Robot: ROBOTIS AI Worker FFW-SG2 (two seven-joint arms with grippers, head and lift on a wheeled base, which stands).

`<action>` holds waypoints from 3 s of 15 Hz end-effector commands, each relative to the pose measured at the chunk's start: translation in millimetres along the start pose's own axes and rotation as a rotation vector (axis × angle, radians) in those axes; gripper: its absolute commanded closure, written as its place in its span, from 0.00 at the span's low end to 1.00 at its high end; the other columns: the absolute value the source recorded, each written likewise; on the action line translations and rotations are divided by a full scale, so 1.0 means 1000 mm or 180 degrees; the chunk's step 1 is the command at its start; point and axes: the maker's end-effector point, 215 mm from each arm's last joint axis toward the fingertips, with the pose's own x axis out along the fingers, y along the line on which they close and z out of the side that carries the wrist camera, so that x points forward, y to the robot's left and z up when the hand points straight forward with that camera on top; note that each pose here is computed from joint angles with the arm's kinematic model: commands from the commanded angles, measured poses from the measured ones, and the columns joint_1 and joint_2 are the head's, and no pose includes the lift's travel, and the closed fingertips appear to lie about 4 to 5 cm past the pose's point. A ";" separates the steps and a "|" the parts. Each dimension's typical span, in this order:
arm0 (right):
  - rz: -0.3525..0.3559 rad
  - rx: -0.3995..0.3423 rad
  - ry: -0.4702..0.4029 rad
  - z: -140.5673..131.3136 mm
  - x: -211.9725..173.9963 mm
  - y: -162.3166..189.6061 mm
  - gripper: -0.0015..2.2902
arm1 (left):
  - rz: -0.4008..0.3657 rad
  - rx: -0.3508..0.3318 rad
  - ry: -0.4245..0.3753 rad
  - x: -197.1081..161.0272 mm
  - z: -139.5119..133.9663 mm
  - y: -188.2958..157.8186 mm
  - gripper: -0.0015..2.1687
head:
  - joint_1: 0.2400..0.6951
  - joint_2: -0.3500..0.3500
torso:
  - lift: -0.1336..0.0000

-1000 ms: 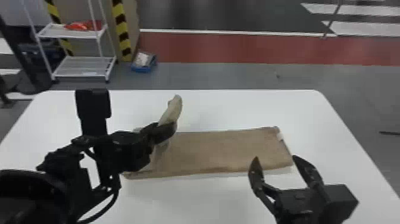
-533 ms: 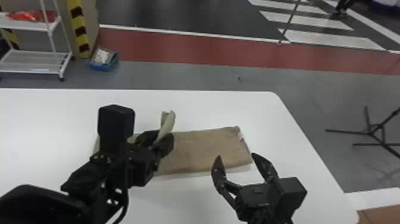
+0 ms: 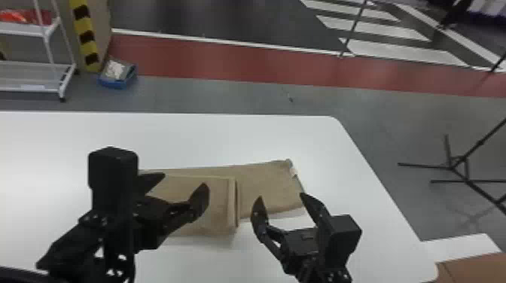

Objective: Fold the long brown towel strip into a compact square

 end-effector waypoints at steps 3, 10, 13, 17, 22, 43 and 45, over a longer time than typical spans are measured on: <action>0.0117 -0.0108 0.0432 -0.041 0.040 0.021 0.04 | 0.0461 -0.0353 -0.0309 -0.043 -0.006 0.105 0.02 | 1.00 0.26 | 0.08; 0.0297 -0.0179 0.0613 -0.068 0.072 0.047 0.04 | 0.0903 -0.0528 -0.0915 -0.071 -0.010 0.205 0.02 | 1.00 0.61 | 0.08; 0.0331 -0.0193 0.0632 -0.074 0.077 0.052 0.04 | 0.0862 -0.0639 -0.0881 -0.070 -0.027 0.210 0.02 | 1.00 0.66 | 0.08; 0.0366 -0.0219 0.0705 -0.086 0.083 0.056 0.07 | 0.0770 -0.0786 -0.0886 -0.071 -0.037 0.210 0.02 | 1.00 0.69 | 0.09; 0.0481 -0.0247 0.0617 -0.078 0.082 0.073 0.15 | 0.0796 -0.0854 -0.0878 -0.078 -0.045 0.220 0.02 | 1.00 0.72 | 0.09; 0.0502 -0.0257 0.0452 -0.045 0.076 0.079 0.70 | 0.0761 -0.0855 -0.0854 -0.080 -0.051 0.219 0.02 | 1.00 0.76 | 0.09; 0.0487 -0.0242 0.0349 -0.016 0.077 0.076 0.70 | 0.0760 -0.0853 -0.0858 -0.080 -0.050 0.219 0.02 | 1.00 0.76 | 0.09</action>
